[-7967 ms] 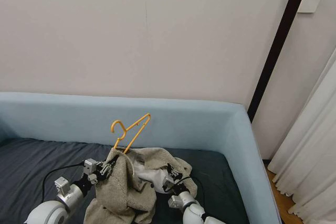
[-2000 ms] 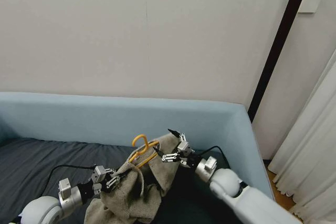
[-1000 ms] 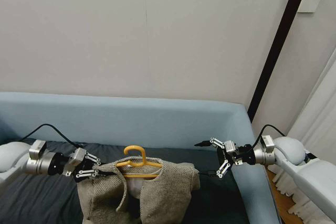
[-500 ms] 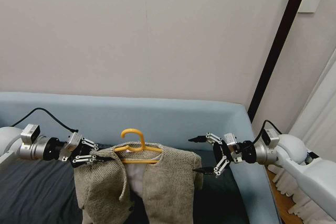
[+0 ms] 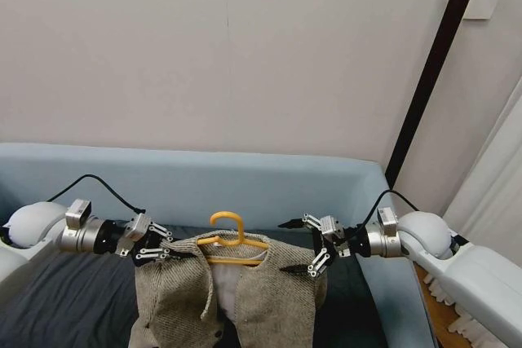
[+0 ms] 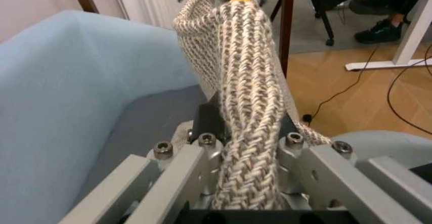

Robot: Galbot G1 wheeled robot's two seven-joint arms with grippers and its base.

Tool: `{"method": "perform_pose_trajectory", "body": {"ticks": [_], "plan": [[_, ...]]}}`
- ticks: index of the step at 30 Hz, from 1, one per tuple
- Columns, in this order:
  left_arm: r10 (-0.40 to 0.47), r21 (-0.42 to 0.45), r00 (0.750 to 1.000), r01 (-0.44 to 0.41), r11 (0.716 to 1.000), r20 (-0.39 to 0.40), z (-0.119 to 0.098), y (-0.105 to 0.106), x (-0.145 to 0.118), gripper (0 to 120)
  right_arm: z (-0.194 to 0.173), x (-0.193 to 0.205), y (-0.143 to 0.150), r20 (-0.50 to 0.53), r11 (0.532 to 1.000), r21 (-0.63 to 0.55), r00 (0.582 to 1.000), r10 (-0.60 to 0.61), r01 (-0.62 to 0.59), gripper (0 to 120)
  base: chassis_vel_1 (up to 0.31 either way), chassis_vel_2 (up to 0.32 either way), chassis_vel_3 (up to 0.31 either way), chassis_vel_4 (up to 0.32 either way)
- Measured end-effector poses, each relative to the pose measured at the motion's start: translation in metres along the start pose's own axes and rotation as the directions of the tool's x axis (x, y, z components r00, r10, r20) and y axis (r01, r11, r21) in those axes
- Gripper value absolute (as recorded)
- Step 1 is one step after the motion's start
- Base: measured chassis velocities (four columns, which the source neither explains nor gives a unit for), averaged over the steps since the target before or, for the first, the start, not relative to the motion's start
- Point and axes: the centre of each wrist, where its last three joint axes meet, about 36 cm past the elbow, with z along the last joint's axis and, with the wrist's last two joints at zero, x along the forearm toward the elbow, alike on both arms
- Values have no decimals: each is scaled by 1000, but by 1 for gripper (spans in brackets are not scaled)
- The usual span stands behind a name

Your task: Pick up the clothes from the sofa and hang them on the clothes hanger.

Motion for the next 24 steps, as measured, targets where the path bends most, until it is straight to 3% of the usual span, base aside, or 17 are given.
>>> {"method": "perform_pose_trajectory", "body": {"ticks": [2, 6, 24], "plan": [[0, 2, 1000, 0, 1000, 2, 2, 2, -5, 8, -1, 0, -2, -34, 1000, 2, 999, -23, 23, 100, 0, 0, 0, 0], [8, -4, 1000, -8, 1000, 8, 3, 8, -14, 8, 2, 0, -5, -62, 999, -2, 998, -33, 33, 89, 0, 0, 0, 0], [33, -64, 999, -34, 997, -10, 0, 24, -25, 8, -5, 10, -19, -122, 997, -15, 990, -74, 72, 20, 0, 0, 0, 0]]}}
